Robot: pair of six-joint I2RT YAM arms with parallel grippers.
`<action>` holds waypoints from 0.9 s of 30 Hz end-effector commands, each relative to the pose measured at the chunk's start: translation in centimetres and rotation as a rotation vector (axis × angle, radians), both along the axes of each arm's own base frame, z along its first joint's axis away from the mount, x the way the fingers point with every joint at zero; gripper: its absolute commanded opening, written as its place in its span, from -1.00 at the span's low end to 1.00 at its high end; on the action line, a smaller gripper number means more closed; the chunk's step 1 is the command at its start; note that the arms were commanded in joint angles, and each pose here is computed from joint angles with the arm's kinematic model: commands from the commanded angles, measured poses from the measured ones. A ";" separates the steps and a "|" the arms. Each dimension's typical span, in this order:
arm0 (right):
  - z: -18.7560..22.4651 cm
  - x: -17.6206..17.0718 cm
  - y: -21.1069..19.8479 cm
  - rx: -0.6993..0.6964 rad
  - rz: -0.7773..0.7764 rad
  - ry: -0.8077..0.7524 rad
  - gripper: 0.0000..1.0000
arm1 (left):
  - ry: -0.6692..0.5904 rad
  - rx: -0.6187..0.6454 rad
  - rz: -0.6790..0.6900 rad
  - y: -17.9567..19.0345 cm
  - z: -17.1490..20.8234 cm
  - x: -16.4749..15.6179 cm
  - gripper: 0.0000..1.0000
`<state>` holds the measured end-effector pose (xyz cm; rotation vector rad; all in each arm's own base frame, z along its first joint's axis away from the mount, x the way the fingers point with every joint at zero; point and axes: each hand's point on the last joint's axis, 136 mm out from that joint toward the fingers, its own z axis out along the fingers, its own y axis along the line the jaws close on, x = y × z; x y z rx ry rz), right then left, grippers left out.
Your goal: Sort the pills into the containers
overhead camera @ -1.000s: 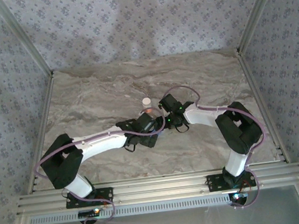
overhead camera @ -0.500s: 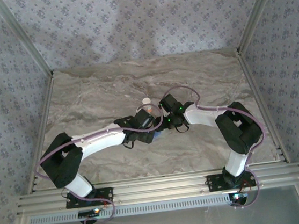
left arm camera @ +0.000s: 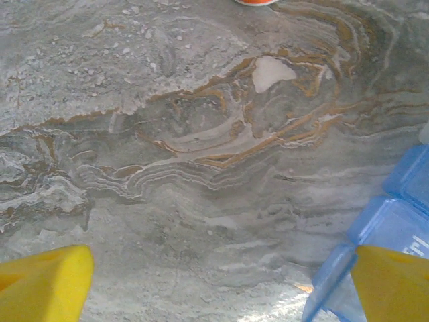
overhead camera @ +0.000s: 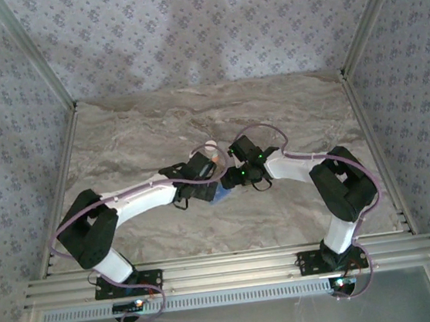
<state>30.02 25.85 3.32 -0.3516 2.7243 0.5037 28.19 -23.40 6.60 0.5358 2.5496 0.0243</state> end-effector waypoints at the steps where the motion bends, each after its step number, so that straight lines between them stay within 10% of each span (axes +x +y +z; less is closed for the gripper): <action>1: -1.8 -1.3 -1.0 -0.048 -0.010 0.058 0.46 | 0.005 0.011 0.013 0.6 -0.6 0.5 0.96; 27: -0.2 -1.0 -0.3 0.018 -0.058 0.048 0.45 | -0.012 -0.019 0.023 0.1 -0.7 2.8 0.96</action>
